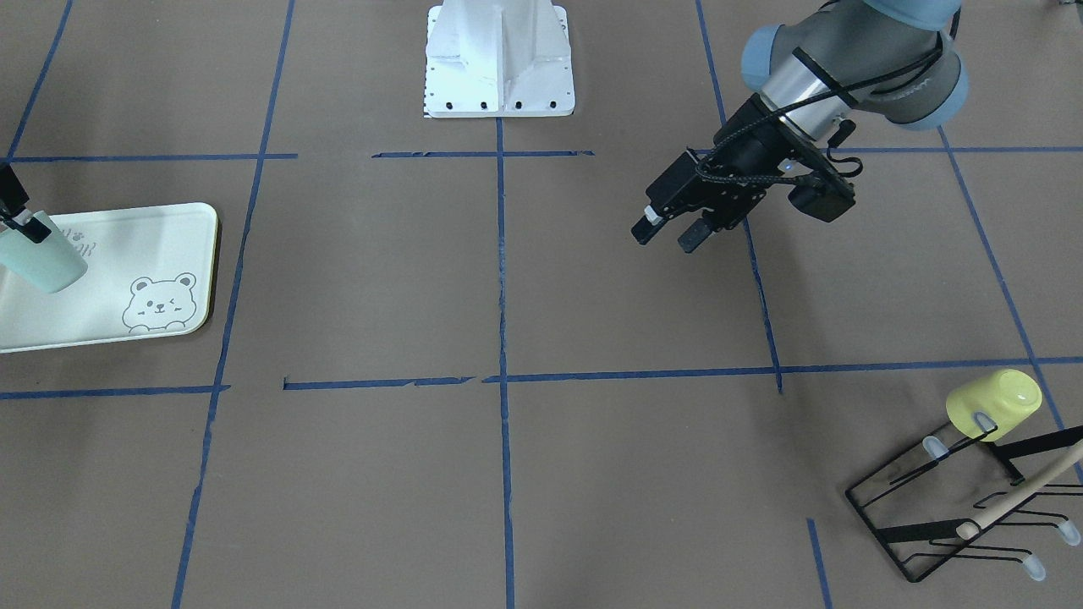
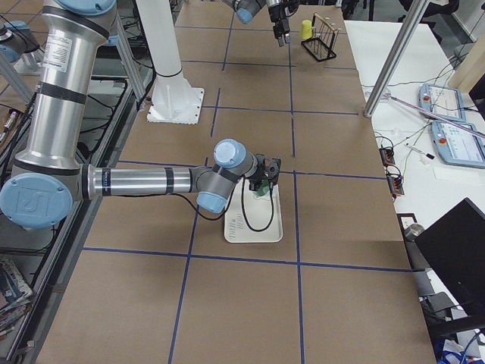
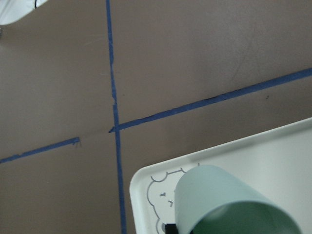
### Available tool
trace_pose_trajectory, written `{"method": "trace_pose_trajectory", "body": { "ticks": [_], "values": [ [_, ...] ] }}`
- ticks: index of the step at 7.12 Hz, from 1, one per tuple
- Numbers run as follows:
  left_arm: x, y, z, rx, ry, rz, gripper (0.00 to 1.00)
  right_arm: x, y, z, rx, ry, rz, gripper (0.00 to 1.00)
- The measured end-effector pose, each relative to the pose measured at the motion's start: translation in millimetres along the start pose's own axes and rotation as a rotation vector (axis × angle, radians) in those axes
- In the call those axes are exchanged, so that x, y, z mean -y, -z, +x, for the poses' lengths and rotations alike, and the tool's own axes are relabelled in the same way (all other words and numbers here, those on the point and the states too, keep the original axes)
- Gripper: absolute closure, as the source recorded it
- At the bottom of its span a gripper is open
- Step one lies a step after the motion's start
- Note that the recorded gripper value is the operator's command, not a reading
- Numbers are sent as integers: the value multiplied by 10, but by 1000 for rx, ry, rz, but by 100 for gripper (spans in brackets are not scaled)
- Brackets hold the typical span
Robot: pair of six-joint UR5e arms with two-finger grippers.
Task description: Left arm grabs green cup and hands to right arm on tray
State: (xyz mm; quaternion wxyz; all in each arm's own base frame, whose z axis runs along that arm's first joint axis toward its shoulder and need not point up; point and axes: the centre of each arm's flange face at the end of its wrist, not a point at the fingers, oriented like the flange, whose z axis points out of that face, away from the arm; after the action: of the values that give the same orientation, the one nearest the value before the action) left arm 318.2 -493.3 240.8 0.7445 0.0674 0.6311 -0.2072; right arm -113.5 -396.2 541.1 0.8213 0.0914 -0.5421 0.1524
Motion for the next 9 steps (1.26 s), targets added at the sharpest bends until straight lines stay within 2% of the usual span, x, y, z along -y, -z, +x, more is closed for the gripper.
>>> {"method": "trace_pose_trajectory", "body": {
  "ticks": [2,3,4,6,9],
  "values": [
    [130,200,-79,194,-133,83,0,-31,-141,-34,-137,90,-94,100],
    [128,298,-128,269,-189,104,0,-43,-136,-193,-224,141,-159,100],
    [112,370,-168,305,-216,111,0,-28,-164,-356,-303,200,-231,100],
    [85,447,-205,321,-231,114,0,130,-465,-570,-382,265,-333,100],
    [61,494,-182,314,-235,117,0,179,-790,-464,-411,332,-410,94]
  ]
}}
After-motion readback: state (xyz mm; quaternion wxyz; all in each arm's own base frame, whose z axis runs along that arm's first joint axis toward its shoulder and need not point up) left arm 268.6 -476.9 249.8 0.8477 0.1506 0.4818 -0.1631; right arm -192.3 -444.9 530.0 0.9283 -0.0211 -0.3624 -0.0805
